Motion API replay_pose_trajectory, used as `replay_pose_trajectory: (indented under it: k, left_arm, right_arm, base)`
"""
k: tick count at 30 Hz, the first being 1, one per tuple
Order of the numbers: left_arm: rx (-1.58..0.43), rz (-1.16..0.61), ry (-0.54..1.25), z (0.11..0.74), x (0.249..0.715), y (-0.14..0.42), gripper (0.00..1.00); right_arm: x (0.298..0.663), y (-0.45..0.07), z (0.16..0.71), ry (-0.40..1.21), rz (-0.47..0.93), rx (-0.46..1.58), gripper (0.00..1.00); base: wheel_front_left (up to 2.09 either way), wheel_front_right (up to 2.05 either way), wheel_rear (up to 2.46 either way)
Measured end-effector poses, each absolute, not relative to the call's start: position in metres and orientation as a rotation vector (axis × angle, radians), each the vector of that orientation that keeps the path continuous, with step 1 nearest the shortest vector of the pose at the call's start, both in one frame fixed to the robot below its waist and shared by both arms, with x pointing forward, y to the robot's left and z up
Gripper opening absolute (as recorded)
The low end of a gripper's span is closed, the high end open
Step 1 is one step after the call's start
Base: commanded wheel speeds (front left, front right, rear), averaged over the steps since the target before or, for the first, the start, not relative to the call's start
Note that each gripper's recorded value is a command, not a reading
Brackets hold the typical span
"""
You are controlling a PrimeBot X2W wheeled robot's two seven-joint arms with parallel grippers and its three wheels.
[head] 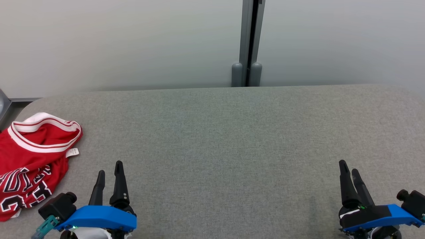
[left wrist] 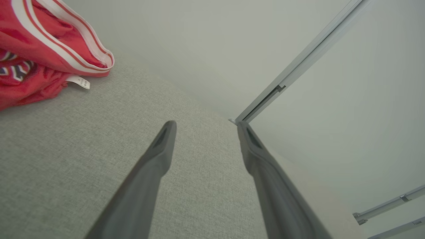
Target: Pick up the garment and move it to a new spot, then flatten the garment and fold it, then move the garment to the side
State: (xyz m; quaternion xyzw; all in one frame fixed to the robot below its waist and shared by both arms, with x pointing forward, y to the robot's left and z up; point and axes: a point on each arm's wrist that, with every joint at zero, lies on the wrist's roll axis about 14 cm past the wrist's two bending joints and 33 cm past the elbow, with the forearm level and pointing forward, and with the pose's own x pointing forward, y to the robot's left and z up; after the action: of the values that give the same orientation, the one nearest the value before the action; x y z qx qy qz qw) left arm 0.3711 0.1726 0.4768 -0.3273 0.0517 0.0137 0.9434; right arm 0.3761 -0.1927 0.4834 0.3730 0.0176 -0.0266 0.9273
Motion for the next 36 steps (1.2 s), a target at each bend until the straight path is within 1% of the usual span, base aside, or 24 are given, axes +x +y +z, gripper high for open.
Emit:
replay_pose_trajectory:
  k: [17,36]
  left_arm:
    - [-0.443,0.0,0.093,0.475,0.37,0.169,1.0]
    - [-0.279,-0.037,0.088,0.47,0.365,0.162,1.0]
  right_arm:
    - [0.379,-0.19,0.482,0.035,-0.034,0.559,1.0]
    - [0.38,-0.179,0.488,0.025,0.025,0.375,1.0]
  base:
    - [0.0,0.0,0.0]
    - [0.0,0.0,0.0]
